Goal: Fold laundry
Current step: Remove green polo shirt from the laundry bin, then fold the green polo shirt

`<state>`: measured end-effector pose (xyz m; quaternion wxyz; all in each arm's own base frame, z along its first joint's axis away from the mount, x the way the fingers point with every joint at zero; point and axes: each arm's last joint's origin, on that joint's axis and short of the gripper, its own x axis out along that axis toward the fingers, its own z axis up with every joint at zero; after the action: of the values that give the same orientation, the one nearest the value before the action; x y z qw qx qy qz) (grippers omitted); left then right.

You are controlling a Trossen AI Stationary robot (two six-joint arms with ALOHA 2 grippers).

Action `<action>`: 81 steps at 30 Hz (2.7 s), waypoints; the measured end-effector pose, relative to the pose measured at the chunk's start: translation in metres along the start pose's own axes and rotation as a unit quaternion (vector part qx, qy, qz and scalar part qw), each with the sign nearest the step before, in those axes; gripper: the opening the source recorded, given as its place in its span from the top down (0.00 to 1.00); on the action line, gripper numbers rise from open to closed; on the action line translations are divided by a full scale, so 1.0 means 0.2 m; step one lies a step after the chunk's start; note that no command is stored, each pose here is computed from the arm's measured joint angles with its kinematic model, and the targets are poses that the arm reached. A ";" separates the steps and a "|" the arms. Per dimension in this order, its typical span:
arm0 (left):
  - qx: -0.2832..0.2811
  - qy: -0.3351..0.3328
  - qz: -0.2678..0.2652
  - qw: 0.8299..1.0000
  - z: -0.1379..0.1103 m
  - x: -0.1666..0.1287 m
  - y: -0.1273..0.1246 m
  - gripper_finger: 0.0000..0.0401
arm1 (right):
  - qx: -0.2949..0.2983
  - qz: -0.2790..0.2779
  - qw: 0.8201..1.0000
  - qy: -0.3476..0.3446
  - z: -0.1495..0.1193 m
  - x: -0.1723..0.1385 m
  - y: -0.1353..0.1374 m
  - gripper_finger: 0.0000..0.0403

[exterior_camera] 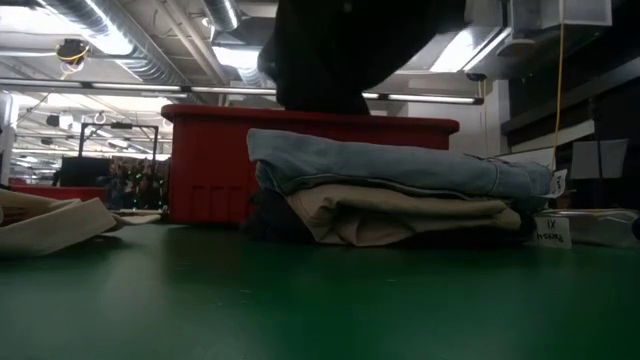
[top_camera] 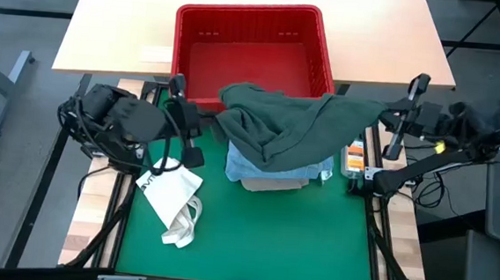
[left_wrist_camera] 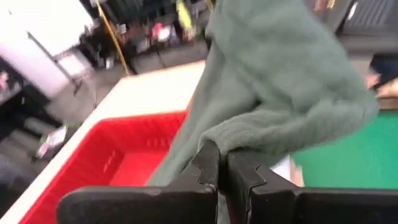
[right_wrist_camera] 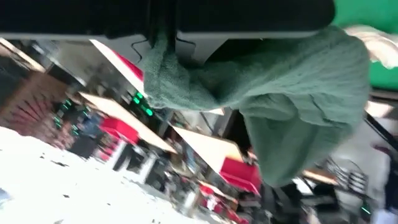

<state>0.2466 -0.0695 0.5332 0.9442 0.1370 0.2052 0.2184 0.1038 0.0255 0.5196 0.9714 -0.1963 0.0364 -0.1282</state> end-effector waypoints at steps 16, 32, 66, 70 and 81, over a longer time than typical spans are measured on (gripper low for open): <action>-0.019 -0.092 0.029 0.995 0.06 -0.20 0.18 1.00 | 0.024 0.086 0.987 -0.135 0.32 -0.03 -0.11 1.00; -0.118 -0.034 -0.145 0.982 -0.06 -0.32 0.23 1.00 | 0.050 0.193 0.980 -0.030 0.26 0.14 0.08 1.00; -0.228 -0.013 -0.402 0.887 -0.08 -0.65 0.09 1.00 | 0.152 0.363 0.919 -0.026 0.38 -0.10 0.52 1.00; -0.231 -0.031 -0.411 0.881 -0.07 -0.66 0.09 1.00 | 0.162 0.359 0.918 -0.040 0.40 -0.13 0.53 1.00; -0.227 0.019 -0.395 0.890 -0.10 -0.64 0.04 0.99 | 0.150 0.345 0.926 0.001 0.37 -0.10 0.61 1.00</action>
<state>0.1294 -0.1188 0.5602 0.9538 -0.1772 0.2049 -0.1296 0.1214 0.1675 0.5412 0.9737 -0.0235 0.0836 0.2108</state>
